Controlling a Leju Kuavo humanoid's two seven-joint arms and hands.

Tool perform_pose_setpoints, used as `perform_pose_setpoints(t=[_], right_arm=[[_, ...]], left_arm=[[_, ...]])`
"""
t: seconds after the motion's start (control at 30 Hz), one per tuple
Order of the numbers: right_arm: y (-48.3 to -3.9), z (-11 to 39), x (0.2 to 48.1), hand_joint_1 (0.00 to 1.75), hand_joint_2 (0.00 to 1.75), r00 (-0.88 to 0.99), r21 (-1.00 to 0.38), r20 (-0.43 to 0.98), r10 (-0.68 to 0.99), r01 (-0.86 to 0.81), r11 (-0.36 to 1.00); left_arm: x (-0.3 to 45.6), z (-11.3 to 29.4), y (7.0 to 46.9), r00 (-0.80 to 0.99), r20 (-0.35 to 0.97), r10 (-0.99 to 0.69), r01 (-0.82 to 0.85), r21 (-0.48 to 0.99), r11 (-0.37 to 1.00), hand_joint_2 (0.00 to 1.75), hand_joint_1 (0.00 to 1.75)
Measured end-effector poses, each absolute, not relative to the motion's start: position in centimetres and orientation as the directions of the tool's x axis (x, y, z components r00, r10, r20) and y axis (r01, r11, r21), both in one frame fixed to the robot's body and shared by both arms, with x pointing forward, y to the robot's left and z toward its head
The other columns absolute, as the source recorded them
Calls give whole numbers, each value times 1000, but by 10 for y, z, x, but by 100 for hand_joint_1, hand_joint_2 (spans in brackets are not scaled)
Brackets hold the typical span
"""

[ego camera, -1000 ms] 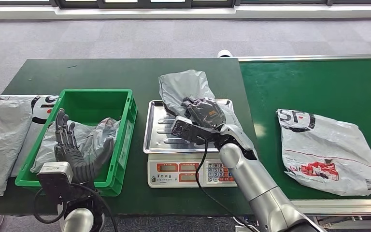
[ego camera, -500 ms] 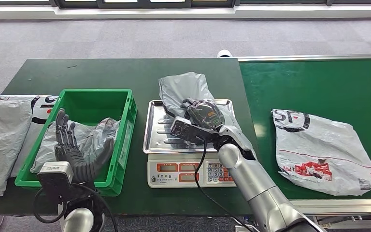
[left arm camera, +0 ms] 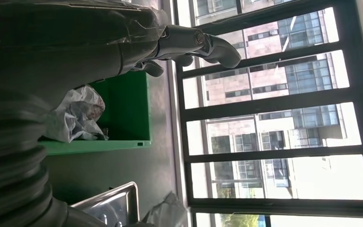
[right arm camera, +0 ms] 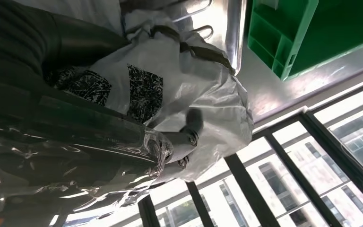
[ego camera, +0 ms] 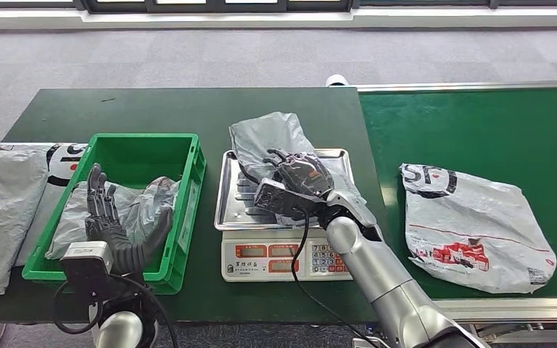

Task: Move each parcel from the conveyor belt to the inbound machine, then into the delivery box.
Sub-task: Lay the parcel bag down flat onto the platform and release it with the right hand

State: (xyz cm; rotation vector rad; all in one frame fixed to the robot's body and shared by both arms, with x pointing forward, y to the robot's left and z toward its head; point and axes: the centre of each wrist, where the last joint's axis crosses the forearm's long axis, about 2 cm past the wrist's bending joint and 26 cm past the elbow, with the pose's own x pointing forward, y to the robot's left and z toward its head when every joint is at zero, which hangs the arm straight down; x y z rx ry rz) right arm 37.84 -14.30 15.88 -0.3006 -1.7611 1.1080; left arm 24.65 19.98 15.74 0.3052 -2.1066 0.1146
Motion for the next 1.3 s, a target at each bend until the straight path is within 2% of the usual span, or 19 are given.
perform_pose_setpoints(t=[0.4,0.83,1.0,1.3], right_arm=[[-156,167,366,0,175,-528,-705,671,520,-239,668],[-207,170,346,0,175,-550,-666,646,529,-67,743],[-216,176,336,0,175,-604,-639,591,535,55,767],[-221,182,330,0,175,-616,-623,578,536,92,777]], left_arm=[[245,152,199,-487,855,-178,-267,48,962,175,0],[230,143,204,-476,859,-190,-282,55,958,175,0],[228,143,204,-476,858,-192,-287,56,956,175,0],[228,143,204,-478,857,-192,-288,54,956,175,0]])
